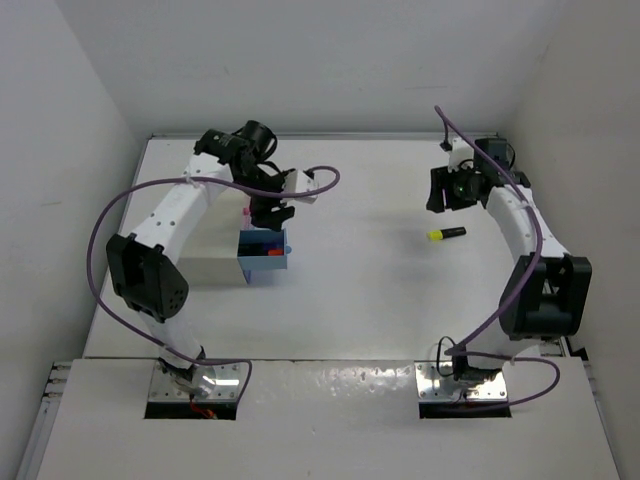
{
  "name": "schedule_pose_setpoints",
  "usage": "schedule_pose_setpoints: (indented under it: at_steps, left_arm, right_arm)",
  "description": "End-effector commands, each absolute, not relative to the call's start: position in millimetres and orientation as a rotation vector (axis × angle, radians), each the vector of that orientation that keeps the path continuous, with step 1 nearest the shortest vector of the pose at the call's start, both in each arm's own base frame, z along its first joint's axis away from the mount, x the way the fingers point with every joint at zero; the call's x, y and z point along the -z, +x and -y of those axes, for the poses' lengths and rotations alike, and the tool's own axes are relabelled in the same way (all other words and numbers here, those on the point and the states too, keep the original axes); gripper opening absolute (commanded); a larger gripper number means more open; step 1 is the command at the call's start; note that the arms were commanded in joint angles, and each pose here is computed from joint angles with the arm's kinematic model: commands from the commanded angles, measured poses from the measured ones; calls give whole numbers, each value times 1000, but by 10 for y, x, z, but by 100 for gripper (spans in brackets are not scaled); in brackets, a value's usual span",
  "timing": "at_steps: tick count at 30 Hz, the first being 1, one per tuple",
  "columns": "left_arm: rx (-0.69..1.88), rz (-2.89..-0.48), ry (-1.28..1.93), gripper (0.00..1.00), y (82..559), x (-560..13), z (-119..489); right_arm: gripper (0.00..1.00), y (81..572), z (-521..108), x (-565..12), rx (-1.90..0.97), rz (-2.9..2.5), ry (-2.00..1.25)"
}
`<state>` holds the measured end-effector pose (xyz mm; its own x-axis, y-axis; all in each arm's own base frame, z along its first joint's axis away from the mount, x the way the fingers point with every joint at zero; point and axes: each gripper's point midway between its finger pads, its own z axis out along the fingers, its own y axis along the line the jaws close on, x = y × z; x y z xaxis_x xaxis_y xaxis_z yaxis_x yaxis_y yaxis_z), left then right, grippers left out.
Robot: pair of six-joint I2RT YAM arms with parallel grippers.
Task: Sort the stationery into containers
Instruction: Pick up the pen from the center of the board.
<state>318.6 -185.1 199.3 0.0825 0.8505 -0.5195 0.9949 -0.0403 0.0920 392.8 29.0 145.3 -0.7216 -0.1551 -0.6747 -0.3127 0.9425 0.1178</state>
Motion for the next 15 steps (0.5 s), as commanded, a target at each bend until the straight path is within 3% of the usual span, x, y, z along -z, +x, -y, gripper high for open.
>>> schedule_pose_setpoints:
  at_steps: [1,7,11,15]
  left_arm:
    - [547,-1634,1835,65,3160,-2515,2097]
    - [715,-1471,1671,66,3058,-3052,2341]
    - [816,-1446,1611,66,3033,-3219,2432]
    - [907,-1489,1557,66,3046,-3147,2441]
  right_arm:
    - [56,3976,-95,-1402,-199,-2406,-428]
    - [36,4072,77,-1190,-101,-2338,-1104]
    - [36,4207,227,-1240,-98,-2258,-1382]
    - [37,4162,438,-915,-91,-2163,-1792]
